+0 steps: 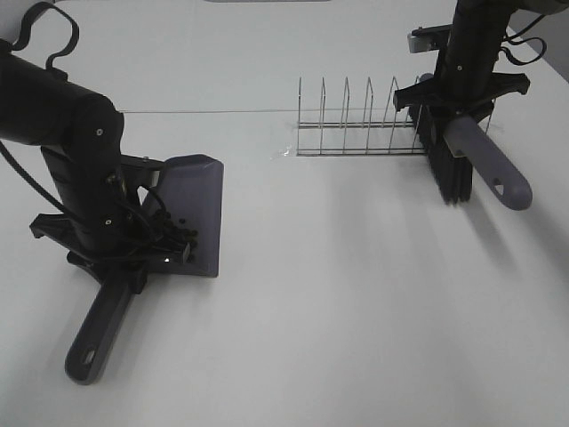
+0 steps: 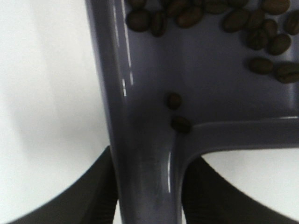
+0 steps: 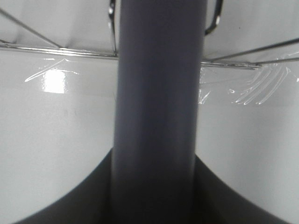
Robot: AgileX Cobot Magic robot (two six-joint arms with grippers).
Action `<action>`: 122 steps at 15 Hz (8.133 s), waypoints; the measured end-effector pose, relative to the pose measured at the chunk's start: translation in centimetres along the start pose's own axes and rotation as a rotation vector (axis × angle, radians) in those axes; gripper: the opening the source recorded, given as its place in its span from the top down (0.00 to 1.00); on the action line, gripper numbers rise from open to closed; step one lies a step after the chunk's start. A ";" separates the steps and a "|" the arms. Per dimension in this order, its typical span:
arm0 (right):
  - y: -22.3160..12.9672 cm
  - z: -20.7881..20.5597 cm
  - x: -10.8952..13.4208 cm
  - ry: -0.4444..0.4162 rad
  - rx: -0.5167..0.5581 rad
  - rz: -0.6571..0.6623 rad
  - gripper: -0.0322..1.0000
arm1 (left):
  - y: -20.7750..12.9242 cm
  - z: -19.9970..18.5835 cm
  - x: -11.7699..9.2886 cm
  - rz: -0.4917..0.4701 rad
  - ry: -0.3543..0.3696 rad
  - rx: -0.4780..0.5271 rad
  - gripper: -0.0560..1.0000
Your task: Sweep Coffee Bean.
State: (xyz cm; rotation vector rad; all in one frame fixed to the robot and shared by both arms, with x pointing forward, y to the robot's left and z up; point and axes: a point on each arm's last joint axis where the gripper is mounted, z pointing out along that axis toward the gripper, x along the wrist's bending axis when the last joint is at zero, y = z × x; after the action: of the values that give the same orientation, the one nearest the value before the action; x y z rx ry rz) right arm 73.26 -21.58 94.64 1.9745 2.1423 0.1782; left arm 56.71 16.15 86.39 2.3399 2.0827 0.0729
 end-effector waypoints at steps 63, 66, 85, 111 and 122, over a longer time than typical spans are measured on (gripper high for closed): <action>-26.4 -17.4 -2.8 0.155 0.108 -0.063 0.29 | -25.2 -20.7 9.0 0.080 -0.048 -0.490 0.33; -32.0 -17.2 -3.3 0.156 0.064 -0.081 0.29 | -27.0 -19.6 9.5 0.131 -0.071 -0.607 0.33; -45.2 -21.9 -4.9 0.174 -0.789 -0.109 0.29 | -27.4 -18.5 8.0 0.368 -0.173 -0.604 0.33; -45.6 -21.9 -5.3 -0.030 -0.806 0.106 0.29 | -34.0 -20.1 9.9 0.015 0.013 -1.083 0.33; -46.5 -22.1 -5.3 -0.004 -0.866 0.055 0.29 | -34.0 -20.1 9.9 0.016 0.014 -1.083 0.33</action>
State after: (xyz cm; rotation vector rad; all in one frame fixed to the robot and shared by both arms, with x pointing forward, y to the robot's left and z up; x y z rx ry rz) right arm 23.27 -29.61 105.37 1.4871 1.5766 0.9245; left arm 23.27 29.48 105.52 1.6379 1.4062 0.9367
